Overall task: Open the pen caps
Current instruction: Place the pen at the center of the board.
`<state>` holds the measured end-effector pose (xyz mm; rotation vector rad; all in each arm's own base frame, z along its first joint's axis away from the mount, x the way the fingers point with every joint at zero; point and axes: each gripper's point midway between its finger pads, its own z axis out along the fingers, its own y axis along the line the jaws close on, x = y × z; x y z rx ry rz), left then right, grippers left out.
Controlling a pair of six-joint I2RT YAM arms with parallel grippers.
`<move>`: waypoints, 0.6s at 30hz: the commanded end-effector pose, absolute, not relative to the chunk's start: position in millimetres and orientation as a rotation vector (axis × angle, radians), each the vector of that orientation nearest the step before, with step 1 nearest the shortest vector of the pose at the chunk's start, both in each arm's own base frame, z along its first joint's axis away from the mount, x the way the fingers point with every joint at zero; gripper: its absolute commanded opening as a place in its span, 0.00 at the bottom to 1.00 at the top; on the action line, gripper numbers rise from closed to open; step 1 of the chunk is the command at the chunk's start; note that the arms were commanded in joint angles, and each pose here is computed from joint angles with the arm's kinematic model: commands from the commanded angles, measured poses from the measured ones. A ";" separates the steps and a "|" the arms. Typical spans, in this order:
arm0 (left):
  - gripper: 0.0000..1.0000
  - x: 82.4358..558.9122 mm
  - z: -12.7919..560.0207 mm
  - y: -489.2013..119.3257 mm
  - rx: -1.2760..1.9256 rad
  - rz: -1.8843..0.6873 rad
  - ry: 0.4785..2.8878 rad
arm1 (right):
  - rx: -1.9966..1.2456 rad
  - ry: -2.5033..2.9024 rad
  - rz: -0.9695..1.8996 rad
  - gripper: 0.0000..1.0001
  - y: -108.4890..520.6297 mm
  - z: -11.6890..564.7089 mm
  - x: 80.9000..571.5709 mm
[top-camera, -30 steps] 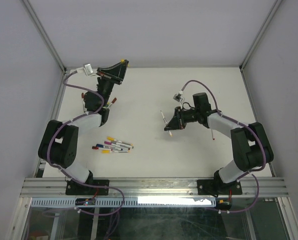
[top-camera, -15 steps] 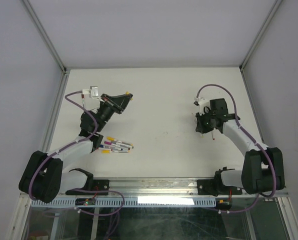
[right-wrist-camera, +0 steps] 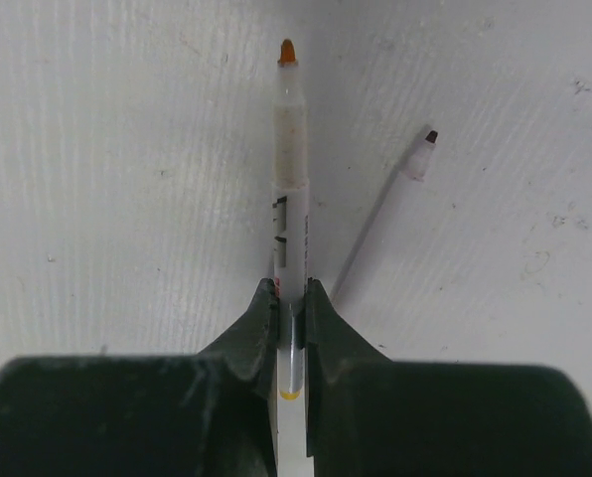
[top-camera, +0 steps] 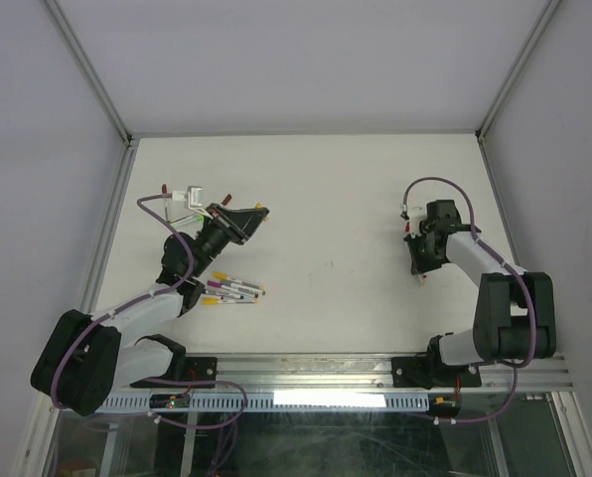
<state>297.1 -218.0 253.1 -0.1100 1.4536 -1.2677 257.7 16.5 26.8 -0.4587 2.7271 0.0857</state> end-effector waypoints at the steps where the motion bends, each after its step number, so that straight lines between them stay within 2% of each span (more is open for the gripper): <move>1: 0.00 288.5 257.6 -228.4 -0.075 -1.325 1.436 | -0.505 2.756 0.074 0.03 11.9 26.9 256.9; 6: 0.00 287.4 253.3 -233.8 -0.074 -1.334 1.453 | -0.519 2.808 0.093 0.06 12.2 21.7 249.9; 11: 0.00 287.0 250.9 -239.0 -0.072 -1.340 1.465 | -0.523 2.812 0.108 0.15 13.8 22.5 248.7; 18: 0.00 285.3 246.4 -245.5 -0.061 -1.344 1.486 | -0.529 2.822 0.123 0.20 15.3 21.2 248.1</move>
